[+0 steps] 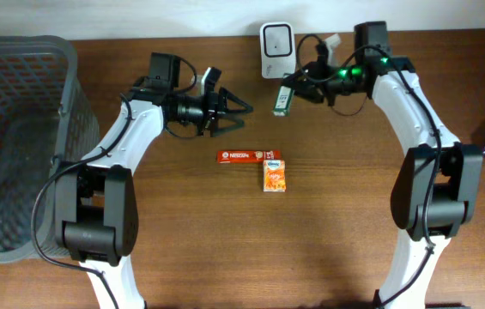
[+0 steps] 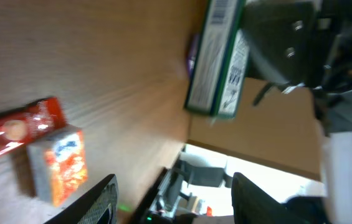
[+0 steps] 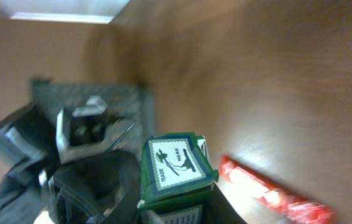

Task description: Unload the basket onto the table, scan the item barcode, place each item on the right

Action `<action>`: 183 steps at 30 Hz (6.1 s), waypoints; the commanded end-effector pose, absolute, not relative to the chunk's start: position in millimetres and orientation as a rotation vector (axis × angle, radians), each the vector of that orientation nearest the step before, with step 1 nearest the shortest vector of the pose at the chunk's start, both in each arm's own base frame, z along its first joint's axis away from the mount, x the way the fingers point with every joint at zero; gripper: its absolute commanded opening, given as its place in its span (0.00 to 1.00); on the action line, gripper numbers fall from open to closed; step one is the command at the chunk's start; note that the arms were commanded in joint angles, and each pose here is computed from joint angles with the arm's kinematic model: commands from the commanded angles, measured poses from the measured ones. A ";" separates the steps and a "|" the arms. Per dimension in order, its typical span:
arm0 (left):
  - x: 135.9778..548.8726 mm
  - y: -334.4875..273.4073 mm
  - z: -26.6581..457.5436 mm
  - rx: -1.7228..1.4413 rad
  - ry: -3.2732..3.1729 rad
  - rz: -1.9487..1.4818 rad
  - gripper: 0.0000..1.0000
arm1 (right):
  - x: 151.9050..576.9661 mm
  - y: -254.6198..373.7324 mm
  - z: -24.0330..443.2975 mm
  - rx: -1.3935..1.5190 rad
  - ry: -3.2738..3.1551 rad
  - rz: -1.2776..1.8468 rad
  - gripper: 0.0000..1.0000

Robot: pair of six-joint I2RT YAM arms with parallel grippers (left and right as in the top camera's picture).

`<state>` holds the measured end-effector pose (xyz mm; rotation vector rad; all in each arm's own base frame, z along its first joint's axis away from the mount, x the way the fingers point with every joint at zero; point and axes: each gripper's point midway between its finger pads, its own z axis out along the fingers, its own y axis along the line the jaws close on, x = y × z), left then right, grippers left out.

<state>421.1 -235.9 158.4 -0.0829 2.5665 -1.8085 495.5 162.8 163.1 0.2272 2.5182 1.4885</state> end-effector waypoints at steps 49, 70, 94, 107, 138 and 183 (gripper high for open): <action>397.4 -170.2 76.7 -0.244 2.984 -0.972 0.63 | 634.0 95.5 192.1 1.043 1.914 0.890 0.16; 391.4 -166.8 75.0 -0.086 2.990 -0.949 0.73 | 466.1 -251.9 196.0 1.482 2.017 0.215 0.55; 366.2 -122.3 42.9 -0.296 3.145 -0.125 0.99 | 340.9 189.0 47.9 0.060 3.077 0.304 0.32; 366.2 -122.4 42.9 -0.296 3.145 -0.126 0.99 | 344.4 176.1 27.6 0.083 3.045 0.246 0.99; 366.2 -122.4 42.9 -0.297 3.145 -0.126 0.99 | 358.1 135.5 50.7 0.267 3.027 0.406 0.98; 366.2 -122.4 42.9 -0.297 3.145 -0.126 0.99 | 332.4 122.7 12.4 0.080 3.006 -0.376 0.47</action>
